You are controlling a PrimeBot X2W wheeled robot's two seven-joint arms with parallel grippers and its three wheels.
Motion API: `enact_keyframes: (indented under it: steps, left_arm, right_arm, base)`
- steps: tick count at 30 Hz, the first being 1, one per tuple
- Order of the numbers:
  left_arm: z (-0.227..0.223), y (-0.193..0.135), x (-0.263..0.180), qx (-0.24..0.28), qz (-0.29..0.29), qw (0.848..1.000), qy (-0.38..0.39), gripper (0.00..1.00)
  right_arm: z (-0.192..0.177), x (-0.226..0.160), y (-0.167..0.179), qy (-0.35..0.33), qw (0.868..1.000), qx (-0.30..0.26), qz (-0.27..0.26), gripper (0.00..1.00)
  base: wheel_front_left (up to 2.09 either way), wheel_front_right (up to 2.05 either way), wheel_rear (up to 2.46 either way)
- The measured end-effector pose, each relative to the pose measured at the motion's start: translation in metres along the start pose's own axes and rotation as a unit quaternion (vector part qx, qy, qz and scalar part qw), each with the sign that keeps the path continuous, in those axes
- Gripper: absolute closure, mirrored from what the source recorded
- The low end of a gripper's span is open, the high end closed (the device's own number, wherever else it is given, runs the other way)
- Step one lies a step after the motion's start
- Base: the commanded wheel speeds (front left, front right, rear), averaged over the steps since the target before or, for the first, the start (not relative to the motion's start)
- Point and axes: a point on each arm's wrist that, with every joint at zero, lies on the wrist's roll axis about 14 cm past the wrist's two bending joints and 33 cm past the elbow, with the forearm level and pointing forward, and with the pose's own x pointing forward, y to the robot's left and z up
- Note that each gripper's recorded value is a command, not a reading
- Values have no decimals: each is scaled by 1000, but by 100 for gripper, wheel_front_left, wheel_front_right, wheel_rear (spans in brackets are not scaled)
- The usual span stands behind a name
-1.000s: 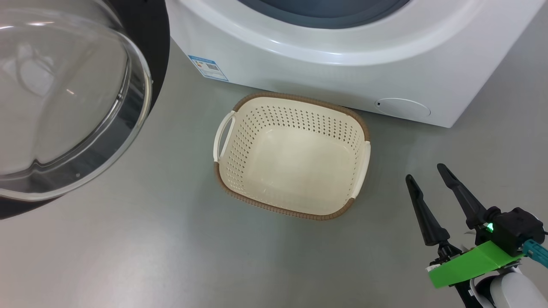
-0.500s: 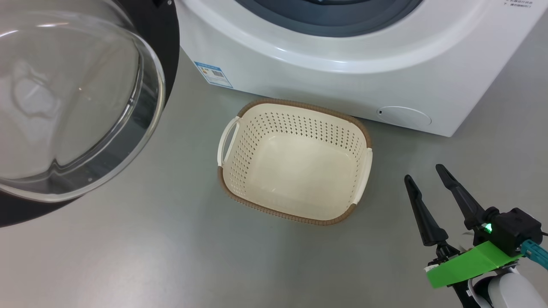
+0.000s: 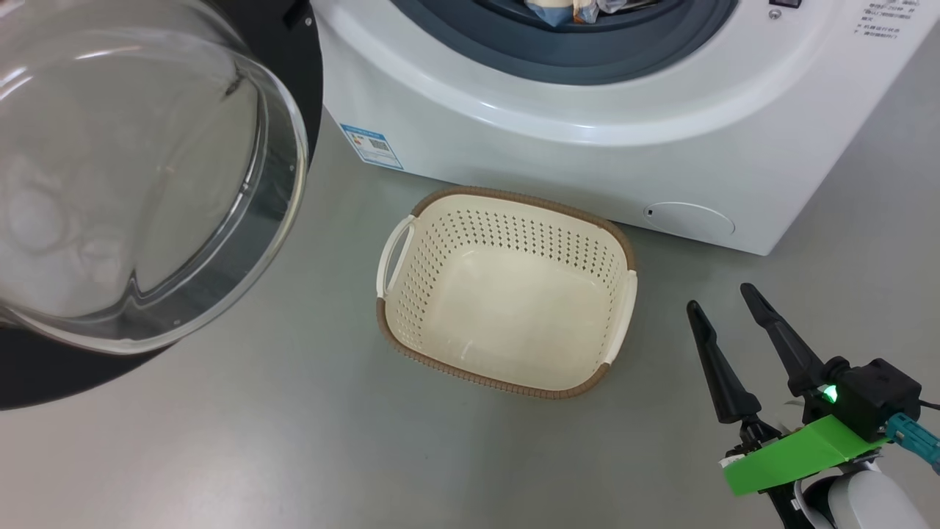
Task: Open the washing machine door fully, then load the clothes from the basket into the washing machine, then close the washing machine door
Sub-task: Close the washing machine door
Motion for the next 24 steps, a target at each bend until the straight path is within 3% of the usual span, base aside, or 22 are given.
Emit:
enact_keyframes:
  steps: [24]
  left_arm:
    - [-25, -29, -35, 9, -80, 989, 120, 100]
  right_arm:
    - [32, -3, 29, -36, 999, -2, 8, 0]
  base:
    - [0, 0, 0]
